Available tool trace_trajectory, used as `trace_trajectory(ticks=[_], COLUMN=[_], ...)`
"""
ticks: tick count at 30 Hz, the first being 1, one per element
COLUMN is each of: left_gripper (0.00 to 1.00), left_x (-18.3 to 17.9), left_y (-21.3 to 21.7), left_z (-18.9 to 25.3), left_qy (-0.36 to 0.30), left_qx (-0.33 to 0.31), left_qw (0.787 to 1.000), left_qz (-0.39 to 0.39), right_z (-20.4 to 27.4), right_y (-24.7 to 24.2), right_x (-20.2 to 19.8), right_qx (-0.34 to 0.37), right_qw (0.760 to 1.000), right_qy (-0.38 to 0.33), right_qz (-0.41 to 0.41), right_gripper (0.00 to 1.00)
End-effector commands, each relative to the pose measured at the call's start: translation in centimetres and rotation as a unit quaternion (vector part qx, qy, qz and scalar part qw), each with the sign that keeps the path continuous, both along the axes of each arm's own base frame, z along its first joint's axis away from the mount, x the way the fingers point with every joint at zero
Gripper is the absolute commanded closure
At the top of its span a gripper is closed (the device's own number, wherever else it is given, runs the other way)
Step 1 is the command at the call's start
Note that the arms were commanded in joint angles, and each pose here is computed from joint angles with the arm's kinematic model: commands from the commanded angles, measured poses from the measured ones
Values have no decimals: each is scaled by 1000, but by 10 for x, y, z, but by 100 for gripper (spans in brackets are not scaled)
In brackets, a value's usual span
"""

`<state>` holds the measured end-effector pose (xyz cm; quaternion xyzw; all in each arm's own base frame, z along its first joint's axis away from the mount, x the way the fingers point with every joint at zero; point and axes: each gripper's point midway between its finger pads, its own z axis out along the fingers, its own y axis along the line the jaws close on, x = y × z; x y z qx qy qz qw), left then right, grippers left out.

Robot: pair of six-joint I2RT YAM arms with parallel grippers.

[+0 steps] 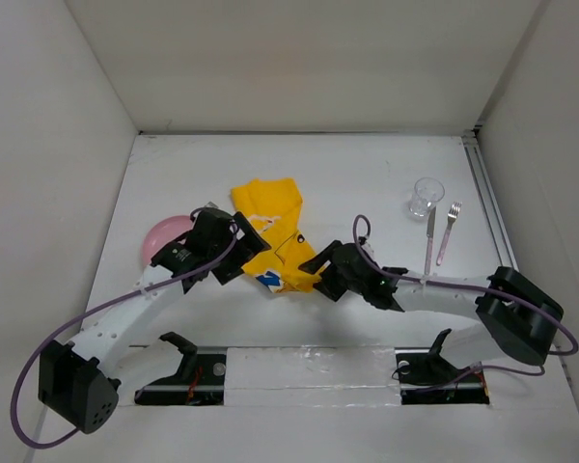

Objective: Set the dinner table for one person

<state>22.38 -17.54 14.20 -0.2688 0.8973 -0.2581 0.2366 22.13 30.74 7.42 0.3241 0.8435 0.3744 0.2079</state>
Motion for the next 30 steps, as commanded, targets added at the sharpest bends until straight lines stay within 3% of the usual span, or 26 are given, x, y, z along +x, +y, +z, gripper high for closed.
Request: trace_trajectory(ticks=[1,3,7,9,10,11,14,16,23,30], left_gripper=[0,0,0,0,0,0,0,0,2,17], left_x=[-4,-6,-6,-4,-4,-4,-5,-7,-9,0], left_y=[2,3,3,2,2,3,5,8,45,69], left_z=[0,-4,-4,-2,-2,0,-6,-13,-60,-91], left_qy=[-8,-6,-7,-10,-10,-11,-2,10,77,104], left_qx=[0,4,7,10,10,12,21,29,78,121], left_qw=[1000,1000,1000,1000,1000,1000,1000,999,993,983], left_qz=[-10,-13,-17,-21,-21,-24,-22,-14,53,96], right_z=[20,10,7,11,11,11,14,14,27,30], right_y=[13,10,13,15,15,15,13,13,3,5], right_x=[19,22,24,26,26,26,29,29,36,35], right_qx=[32,23,22,26,26,26,26,26,15,13], right_qw=[999,999,999,999,999,999,999,999,997,998], right_qy=[-27,-16,-15,-18,-18,-18,-25,-25,-46,-49], right_qz=[-23,-30,-30,-30,-30,-30,-38,-38,-56,-45], right_gripper=[26,26,36,60,60,69,83,100,100,100])
